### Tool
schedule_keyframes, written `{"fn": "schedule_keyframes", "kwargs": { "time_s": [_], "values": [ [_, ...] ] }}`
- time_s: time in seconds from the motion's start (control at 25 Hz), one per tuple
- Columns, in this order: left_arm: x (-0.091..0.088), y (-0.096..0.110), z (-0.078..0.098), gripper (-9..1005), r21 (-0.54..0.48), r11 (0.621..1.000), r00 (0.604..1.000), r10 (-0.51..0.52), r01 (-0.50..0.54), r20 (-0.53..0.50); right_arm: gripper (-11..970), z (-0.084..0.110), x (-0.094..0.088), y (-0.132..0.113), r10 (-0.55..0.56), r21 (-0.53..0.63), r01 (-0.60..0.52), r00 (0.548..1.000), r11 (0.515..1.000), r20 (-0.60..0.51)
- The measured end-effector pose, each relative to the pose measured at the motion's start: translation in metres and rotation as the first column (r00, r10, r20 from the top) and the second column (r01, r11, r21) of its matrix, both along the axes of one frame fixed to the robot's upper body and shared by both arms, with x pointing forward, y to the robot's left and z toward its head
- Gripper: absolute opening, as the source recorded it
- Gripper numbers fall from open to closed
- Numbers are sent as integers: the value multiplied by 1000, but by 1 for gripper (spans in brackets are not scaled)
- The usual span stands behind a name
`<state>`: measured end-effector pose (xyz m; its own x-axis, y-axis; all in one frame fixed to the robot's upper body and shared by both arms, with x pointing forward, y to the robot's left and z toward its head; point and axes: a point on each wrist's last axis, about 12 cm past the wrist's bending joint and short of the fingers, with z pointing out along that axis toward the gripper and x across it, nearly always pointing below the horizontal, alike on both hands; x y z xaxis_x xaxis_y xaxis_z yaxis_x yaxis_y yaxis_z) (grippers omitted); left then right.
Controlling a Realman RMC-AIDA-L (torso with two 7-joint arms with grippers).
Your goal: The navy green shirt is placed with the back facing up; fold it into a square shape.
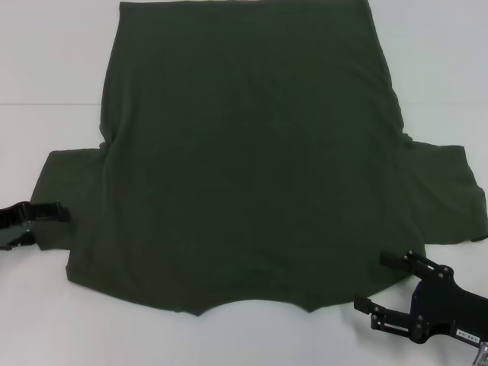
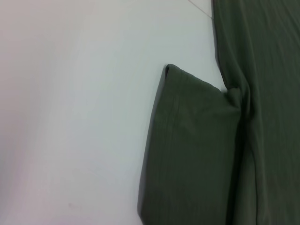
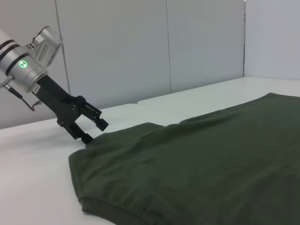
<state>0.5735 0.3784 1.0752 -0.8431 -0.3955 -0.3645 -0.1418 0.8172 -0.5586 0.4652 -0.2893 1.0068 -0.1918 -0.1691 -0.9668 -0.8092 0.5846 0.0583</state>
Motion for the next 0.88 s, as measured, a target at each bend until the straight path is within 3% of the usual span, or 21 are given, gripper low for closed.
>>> {"fn": "schedule_keyframes", "kwargs": {
  "time_s": [0.56,0.88],
  "values": [
    [10,-20,1,842,-15,999,999,-38,38,12,925,0,0,0,2,1,-2,1000,1000,1],
    [10,-18,-1,835,-7,1000,1000,-14,14,15,925,0,-1,0,0,3,0,1000,1000,0]
  ]
}}
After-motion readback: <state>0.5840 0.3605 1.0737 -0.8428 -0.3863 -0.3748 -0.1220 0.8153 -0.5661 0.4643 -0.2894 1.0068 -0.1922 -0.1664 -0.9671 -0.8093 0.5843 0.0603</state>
